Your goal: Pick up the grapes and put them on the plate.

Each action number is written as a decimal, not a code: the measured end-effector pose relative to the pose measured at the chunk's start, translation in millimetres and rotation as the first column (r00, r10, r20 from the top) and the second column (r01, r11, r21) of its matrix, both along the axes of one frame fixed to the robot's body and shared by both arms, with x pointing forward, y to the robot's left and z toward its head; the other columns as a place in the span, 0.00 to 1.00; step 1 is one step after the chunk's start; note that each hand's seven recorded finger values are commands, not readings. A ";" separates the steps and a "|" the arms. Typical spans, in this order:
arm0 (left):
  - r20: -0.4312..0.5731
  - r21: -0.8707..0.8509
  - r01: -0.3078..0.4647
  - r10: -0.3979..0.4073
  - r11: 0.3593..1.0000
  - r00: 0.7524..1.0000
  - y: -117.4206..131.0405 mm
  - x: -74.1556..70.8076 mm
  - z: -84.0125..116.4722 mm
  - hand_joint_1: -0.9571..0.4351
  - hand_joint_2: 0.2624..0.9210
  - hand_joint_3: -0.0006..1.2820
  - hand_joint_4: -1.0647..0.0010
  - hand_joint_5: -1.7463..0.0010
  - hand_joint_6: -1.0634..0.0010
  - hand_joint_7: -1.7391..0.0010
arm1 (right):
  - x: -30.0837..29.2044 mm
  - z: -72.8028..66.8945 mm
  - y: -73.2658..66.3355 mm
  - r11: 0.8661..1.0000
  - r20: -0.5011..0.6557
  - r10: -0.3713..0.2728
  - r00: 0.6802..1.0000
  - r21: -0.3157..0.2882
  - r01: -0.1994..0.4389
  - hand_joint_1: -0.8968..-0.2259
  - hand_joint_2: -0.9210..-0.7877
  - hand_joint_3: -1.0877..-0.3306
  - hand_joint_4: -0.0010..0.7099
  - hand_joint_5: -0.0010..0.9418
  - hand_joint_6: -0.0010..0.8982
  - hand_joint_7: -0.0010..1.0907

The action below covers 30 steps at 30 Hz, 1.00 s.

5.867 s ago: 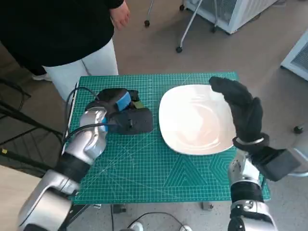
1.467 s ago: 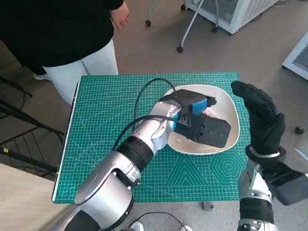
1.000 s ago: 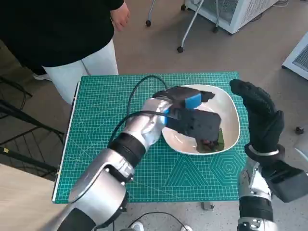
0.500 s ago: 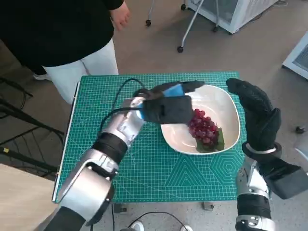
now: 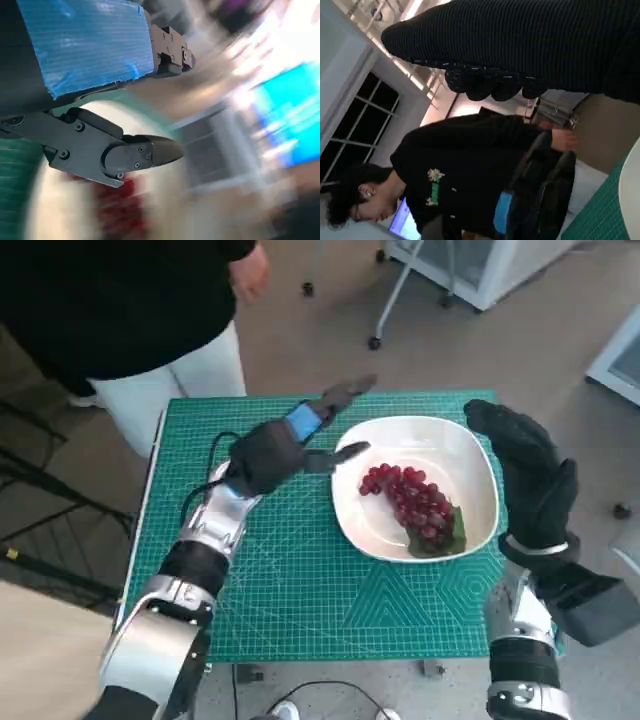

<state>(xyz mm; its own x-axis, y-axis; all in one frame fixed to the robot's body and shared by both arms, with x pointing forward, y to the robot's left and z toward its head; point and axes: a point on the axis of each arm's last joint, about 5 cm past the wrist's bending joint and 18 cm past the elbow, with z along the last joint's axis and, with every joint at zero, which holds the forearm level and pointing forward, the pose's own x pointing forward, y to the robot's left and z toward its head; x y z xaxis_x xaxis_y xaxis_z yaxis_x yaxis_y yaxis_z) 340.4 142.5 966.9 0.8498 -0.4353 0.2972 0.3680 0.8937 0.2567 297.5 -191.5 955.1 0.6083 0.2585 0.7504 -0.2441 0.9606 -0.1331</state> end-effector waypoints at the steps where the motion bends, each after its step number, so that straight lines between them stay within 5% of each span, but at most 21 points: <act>1: 0.015 -0.033 -0.015 0.015 0.999 1.000 4.0 -3.0 -4.1 0.34 1.00 0.25 0.81 0.99 0.78 0.99 | 0.3 0.1 0.2 1.000 0.001 0.000 1.000 0.000 0.000 0.63 0.00 0.63 0.28 0.00 0.20 0.00; 9: 0.048 -0.114 -0.102 0.108 0.988 0.993 23.3 -19.9 -26.9 0.35 1.00 0.22 0.83 1.00 0.79 0.99 | 2.7 -0.2 2.5 1.000 -0.005 0.003 1.000 -0.003 -0.003 0.63 0.00 0.64 0.29 0.00 0.20 0.00; 30: 0.217 -0.173 -0.192 0.228 0.966 0.949 43.3 -58.8 -45.7 0.32 1.00 0.27 0.88 1.00 0.82 1.00 | 6.1 -5.9 6.4 0.999 -0.032 0.024 0.999 -0.029 -0.025 0.60 0.00 0.68 0.31 0.01 0.21 0.01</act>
